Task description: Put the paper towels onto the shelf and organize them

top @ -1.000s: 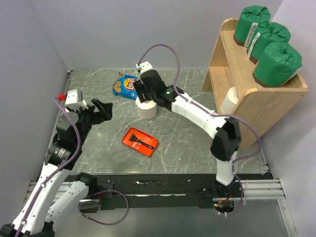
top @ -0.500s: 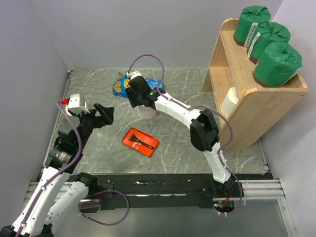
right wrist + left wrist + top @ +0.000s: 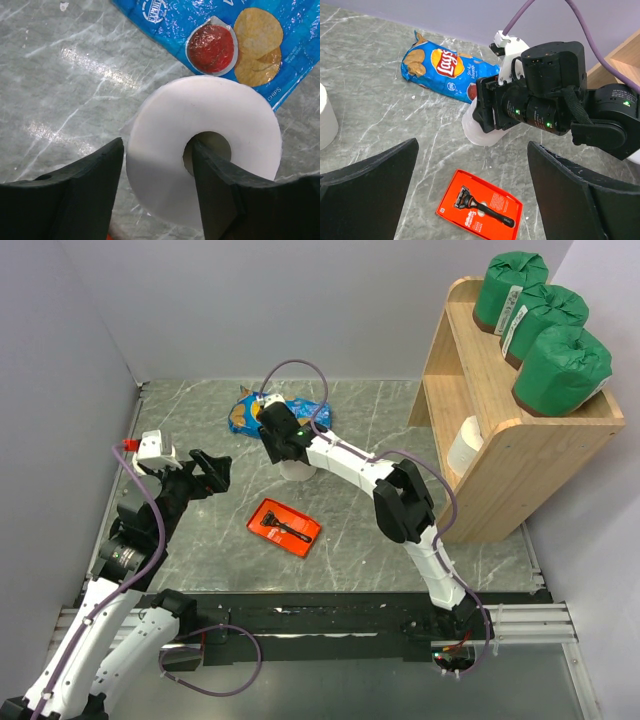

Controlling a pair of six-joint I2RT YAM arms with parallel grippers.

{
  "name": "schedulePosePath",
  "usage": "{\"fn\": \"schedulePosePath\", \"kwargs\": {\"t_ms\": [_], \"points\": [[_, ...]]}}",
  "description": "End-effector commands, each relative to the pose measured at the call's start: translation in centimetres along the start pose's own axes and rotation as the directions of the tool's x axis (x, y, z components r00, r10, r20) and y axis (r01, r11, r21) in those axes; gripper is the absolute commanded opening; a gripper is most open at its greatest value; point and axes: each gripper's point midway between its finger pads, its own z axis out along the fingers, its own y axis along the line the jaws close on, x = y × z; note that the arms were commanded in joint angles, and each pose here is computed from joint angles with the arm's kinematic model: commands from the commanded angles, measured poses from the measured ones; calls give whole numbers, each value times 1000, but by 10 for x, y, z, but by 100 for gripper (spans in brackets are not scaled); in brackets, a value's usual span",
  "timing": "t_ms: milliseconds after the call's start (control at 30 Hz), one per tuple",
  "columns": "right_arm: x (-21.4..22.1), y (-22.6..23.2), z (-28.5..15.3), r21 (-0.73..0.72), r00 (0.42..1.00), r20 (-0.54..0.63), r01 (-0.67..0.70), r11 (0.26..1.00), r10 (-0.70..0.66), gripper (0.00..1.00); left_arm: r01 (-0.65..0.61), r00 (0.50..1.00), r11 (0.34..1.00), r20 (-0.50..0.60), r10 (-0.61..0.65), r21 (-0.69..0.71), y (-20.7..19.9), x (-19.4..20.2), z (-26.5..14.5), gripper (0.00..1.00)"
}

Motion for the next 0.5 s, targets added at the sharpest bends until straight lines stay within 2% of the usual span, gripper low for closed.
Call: {"fn": "schedulePosePath", "kwargs": {"t_ms": [0,100,200,333,467], "points": [[-10,-1,-6,19,999,33,5,1000,-6,52,6,998,1000,56,-8,21,-7,-16,-1,97],[-21,-6,-21,24,998,64,25,999,-27,38,5,998,1000,57,-6,19,-6,-16,0,97],[-42,-12,-51,25,991,114,71,997,-73,29,5,999,1000,47,-5,15,-6,-15,1,97],[-69,-29,-105,67,976,165,135,989,-145,30,4,998,1000,56,-5,11,-5,-16,0,97],[-100,-59,-179,114,956,229,161,980,-184,30,2,999,1000,52,-3,8,-5,-16,1,97]]}}
